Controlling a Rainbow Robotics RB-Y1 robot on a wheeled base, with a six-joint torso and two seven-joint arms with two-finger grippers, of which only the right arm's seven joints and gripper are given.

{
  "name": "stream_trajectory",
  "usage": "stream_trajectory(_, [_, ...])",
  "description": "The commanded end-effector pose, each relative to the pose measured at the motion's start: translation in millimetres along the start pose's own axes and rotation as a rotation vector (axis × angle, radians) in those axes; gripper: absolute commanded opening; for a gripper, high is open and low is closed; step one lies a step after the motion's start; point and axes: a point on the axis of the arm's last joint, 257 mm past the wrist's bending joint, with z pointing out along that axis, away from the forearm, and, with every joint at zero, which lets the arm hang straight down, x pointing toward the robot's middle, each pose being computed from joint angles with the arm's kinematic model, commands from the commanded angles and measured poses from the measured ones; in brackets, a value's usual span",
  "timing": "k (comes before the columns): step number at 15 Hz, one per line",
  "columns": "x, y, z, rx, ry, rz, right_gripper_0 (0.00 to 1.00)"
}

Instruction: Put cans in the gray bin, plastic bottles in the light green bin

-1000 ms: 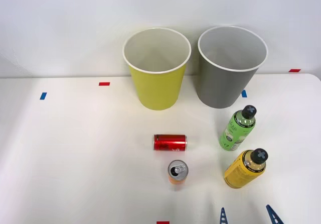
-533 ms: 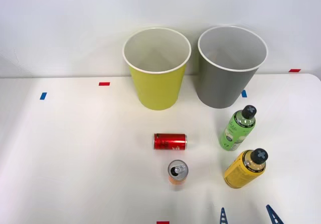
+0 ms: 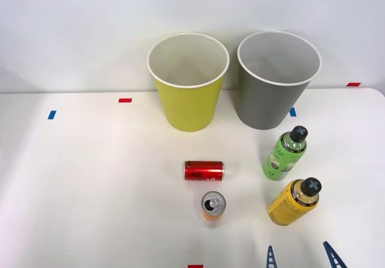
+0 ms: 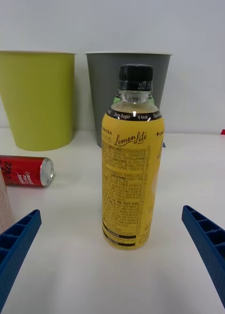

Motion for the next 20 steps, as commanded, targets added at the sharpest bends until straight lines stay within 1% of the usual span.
stream_trajectory(1, [-9,-7,0,-0.019,-0.034,-0.006,1.00])
stream_trajectory(4, [-9,-13,4,-0.013,-0.038,-0.001,1.00])
stream_trajectory(7, [-10,-10,12,-0.014,-0.049,0.032,1.00])
stream_trajectory(12, [-16,-7,39,-0.019,-0.087,0.060,1.00])
stream_trajectory(15, [-14,-8,55,-0.017,-0.091,0.073,1.00])
stream_trajectory(20, [-9,-14,88,-0.003,-0.135,0.052,1.00])
